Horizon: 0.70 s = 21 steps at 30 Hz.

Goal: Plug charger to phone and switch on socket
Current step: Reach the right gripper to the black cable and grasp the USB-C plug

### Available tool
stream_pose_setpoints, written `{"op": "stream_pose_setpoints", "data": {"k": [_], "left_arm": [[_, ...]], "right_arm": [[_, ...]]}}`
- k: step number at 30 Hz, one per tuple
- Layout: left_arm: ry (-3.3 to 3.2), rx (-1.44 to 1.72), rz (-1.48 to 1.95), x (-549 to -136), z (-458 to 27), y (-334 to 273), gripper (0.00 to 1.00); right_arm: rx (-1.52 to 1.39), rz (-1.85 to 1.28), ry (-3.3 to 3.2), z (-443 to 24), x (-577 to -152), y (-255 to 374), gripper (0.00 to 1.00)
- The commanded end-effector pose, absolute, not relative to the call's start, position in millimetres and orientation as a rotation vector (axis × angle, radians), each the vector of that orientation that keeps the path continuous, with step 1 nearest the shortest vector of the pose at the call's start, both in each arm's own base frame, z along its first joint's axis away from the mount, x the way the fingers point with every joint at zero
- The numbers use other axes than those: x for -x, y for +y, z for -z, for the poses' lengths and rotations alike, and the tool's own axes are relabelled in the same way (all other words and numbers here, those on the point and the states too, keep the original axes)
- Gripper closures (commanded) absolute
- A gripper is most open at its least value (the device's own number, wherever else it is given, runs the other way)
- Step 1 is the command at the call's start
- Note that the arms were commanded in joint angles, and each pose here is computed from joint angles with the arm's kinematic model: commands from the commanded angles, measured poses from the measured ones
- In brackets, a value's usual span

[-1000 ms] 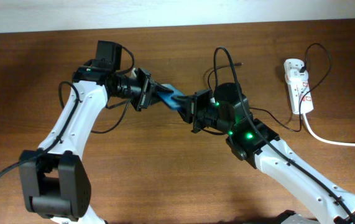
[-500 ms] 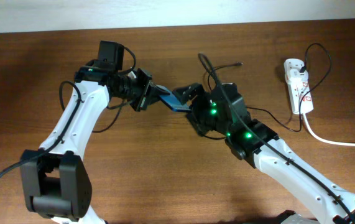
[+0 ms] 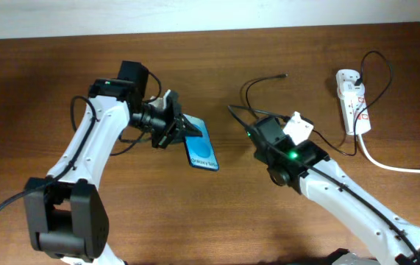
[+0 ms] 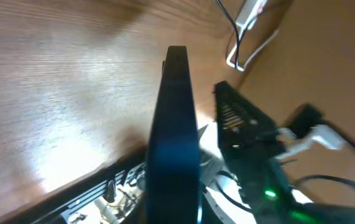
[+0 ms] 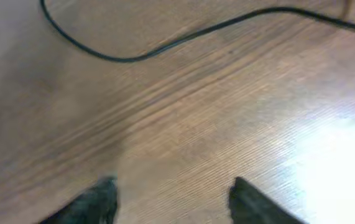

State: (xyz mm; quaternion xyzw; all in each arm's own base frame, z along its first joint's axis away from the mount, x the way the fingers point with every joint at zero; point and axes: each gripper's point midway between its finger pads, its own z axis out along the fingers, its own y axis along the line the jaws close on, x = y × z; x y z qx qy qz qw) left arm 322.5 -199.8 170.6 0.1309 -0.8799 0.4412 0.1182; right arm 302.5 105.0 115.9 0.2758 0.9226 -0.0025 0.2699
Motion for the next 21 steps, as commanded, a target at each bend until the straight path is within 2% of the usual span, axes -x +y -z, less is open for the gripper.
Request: {"op": "stream_pose_setpoints", "data": {"k": [1, 4, 6, 9, 14, 18, 21], "left_arm": [[-2.631, -0.251, -1.359, -329.1, -172.8, -203.9, 1.00], [-2.659, -0.225, -1.389, -337.6, -172.0, -205.5, 1.00], [-2.672, -0.223, -1.407, -343.8, -171.4, -206.7, 1.00], [-2.691, -0.250, -1.389, -347.7, -169.2, -205.3, 1.00], [-2.702, -0.256, -1.373, -348.4, -167.4, -203.9, 1.00], [-2.706, -0.257, -1.370, -348.6, -166.9, -203.6, 0.98], [-2.709, -0.258, -1.365, -348.8, -166.4, -203.3, 0.95]], "right_arm": [[-0.719, -0.181, 2.404, -176.7, -333.9, 123.6, 0.48], [-0.743, -0.290, 2.414, -201.7, -366.8, 111.2, 0.47], [-0.844, -0.230, 2.418, -195.3, -399.6, 77.9, 0.42], [-0.907, -0.304, 2.500, -167.0, -442.4, 74.6, 0.36], [-0.945, -0.270, 2.548, -91.0, -518.2, 82.4, 0.35], [-0.994, -0.312, 2.499, -43.6, -553.4, 83.0, 0.36], [-1.000, -0.340, 2.430, -31.7, -573.2, 82.9, 0.36]]}}
